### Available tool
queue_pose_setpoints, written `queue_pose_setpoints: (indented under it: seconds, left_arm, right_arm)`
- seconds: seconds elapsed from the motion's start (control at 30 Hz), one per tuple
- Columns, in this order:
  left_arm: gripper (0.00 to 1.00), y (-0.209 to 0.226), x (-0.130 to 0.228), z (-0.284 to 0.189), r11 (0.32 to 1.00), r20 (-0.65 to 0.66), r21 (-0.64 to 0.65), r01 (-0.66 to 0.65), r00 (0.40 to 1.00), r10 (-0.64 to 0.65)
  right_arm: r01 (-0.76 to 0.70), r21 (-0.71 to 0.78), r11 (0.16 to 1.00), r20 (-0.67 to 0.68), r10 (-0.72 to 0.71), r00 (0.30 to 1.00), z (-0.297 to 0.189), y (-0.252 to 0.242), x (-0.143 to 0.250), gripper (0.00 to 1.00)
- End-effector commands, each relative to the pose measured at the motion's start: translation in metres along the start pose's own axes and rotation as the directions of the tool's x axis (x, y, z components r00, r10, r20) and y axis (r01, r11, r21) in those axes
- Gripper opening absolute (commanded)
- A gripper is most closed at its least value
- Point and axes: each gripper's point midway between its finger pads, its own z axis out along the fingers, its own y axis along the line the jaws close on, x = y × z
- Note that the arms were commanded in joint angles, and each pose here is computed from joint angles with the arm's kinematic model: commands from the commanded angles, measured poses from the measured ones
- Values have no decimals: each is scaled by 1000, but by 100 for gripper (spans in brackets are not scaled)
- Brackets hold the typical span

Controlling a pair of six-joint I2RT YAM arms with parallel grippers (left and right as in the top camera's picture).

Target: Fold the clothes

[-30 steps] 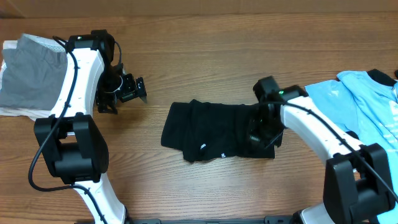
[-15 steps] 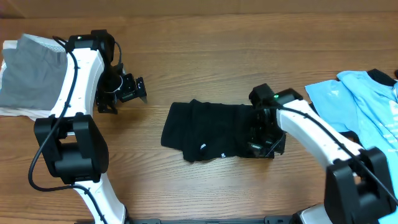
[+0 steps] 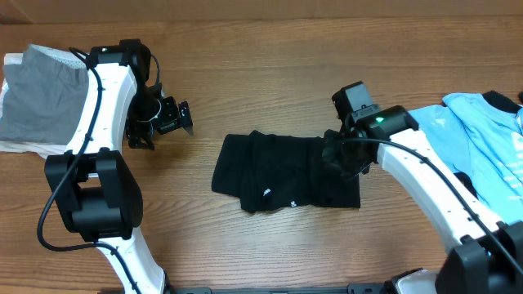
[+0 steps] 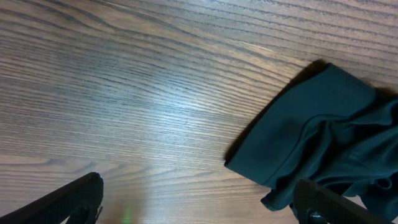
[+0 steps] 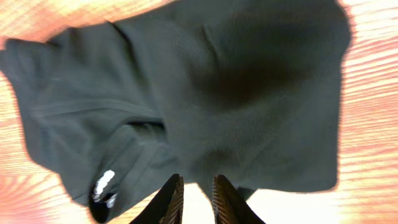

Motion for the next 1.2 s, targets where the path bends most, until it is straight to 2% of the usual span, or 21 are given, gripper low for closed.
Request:
queue_pose_setpoints:
  seconds: [0.0, 0.23, 0.4, 0.53, 0.73, 0.77, 0.9, 1.17]
  left_arm:
    - [100, -5, -3, -6, 1000, 21, 14, -14, 1000, 14]
    - [100, -5, -4, -6, 1000, 23, 14, -15, 1000, 14]
    - [100, -5, -4, -6, 1000, 24, 14, -15, 1000, 15]
    - [100, -5, -4, -6, 1000, 23, 14, -15, 1000, 14]
    - [100, -5, -4, -6, 1000, 25, 14, -15, 1000, 15]
    - [100, -5, -4, -6, 1000, 25, 15, -15, 1000, 15]
    - [100, -5, -4, -6, 1000, 24, 15, -15, 1000, 14]
    - [100, -6, -5, -6, 1000, 28, 16, -16, 999, 15]
  right_arm:
    - [-14, 2, 1000, -120, 14, 993, 32, -10, 24, 18]
    - [-53, -9, 999, -255, 49, 966, 83, -32, 67, 4]
    - [-69, 7, 998, -271, 68, 960, 82, -35, 73, 4]
    - [-77, 36, 996, -226, 83, 971, 60, -32, 61, 4]
    - [-36, 37, 999, -47, 37, 998, 4, -12, 15, 4]
    - [-25, 21, 999, -20, 25, 999, -2, -6, 7, 4]
    - [43, -49, 998, 102, -37, 994, -13, 16, -24, 24]
    - [36, -38, 999, 73, -33, 997, 12, 17, -32, 24]
